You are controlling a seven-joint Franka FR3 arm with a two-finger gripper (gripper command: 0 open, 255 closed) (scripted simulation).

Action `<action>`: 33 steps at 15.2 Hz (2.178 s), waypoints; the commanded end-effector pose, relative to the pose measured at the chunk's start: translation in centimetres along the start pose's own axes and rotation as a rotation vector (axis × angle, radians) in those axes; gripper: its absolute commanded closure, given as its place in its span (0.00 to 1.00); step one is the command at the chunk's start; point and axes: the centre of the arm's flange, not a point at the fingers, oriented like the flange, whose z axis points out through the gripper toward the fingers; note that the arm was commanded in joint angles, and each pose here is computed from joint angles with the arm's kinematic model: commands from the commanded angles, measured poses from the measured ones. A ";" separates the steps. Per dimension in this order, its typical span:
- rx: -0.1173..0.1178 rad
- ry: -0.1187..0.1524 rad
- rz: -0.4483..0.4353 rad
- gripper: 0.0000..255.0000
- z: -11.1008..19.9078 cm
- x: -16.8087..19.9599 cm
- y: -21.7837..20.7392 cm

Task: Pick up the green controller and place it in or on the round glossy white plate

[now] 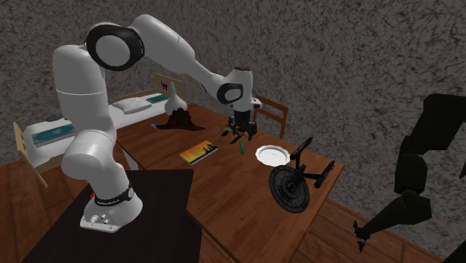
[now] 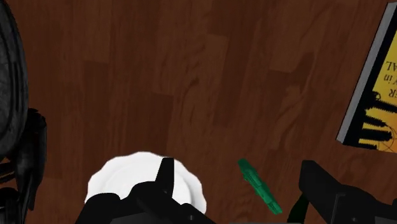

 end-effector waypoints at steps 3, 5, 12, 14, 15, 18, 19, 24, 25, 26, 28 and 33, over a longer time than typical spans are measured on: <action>-0.004 -0.006 -0.098 0.00 3.8 3.9 -1.7; -0.006 -0.009 -0.146 0.00 5.6 5.7 -2.6; -0.012 -0.021 -0.315 0.00 11.9 11.4 -6.6; -0.014 -0.024 -0.363 0.00 13.8 12.9 -7.8; -0.015 -0.026 -0.388 0.00 14.7 13.7 -8.5; -0.016 -0.028 -0.416 0.00 16.3 14.5 -9.3; -0.016 -0.028 -0.416 0.00 16.8 14.5 -9.3; -0.016 -0.028 -0.416 0.00 19.8 14.4 -9.2; -0.016 -0.028 -0.416 0.00 19.8 14.4 -9.2; -0.016 -0.028 -0.416 0.00 19.8 14.4 -9.2; -0.016 -0.028 -0.416 0.00 19.8 14.4 -9.2; -0.016 -0.028 -0.416 1.00 19.8 14.4 -9.2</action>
